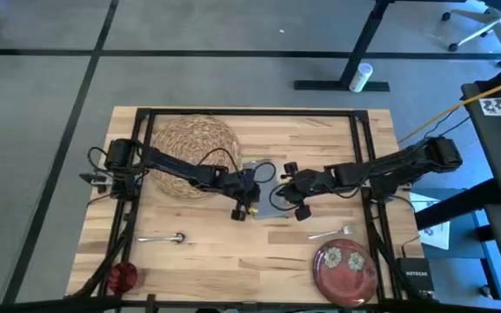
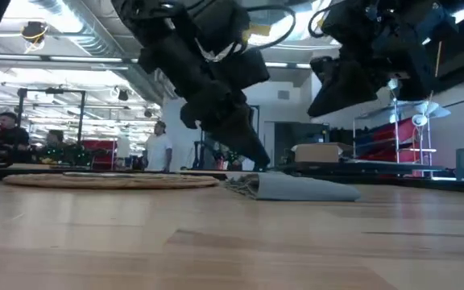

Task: Set table place
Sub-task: Move the gray table napkin to the bottom left of the table

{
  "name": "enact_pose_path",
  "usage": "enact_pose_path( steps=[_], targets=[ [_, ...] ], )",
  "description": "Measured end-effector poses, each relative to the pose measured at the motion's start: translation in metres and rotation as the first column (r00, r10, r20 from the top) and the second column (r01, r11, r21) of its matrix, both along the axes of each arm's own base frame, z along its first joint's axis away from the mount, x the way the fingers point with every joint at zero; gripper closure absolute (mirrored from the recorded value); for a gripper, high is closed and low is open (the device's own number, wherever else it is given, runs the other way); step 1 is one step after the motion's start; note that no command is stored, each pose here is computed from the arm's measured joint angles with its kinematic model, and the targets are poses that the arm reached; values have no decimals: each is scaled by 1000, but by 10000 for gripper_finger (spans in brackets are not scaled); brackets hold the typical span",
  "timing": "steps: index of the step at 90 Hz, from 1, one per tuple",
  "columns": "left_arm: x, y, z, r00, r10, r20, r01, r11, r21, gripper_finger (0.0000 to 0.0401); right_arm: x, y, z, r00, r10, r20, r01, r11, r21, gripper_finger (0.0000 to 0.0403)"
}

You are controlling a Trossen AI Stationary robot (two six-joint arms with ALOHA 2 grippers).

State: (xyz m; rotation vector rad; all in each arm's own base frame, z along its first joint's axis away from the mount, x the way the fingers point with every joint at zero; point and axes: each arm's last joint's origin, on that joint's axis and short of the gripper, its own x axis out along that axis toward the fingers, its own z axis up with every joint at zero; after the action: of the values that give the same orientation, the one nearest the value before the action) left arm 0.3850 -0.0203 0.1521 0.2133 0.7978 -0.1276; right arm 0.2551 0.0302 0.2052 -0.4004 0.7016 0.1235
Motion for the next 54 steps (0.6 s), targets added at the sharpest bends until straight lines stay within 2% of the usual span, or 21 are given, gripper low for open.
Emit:
enact_pose_path(
  steps=[24, 43, 54],
  targets=[
    [-4, -30, -10, 995, -79, -54, 77, 997, -29, 401, -25, -6, 31, 995, -52, 82, 56, 997, -50, 403],
    [7, -25, -2, 997, -28, 73, 27, 1000, 14, 401, -33, -7, 39, 992, -61, 106, 67, 996, -59, 403],
    [12, -14, 2, 996, 0, 89, -1, 1000, 14, 401, -35, -7, 39, 994, -60, 96, 66, 996, -62, 403]
  ],
)
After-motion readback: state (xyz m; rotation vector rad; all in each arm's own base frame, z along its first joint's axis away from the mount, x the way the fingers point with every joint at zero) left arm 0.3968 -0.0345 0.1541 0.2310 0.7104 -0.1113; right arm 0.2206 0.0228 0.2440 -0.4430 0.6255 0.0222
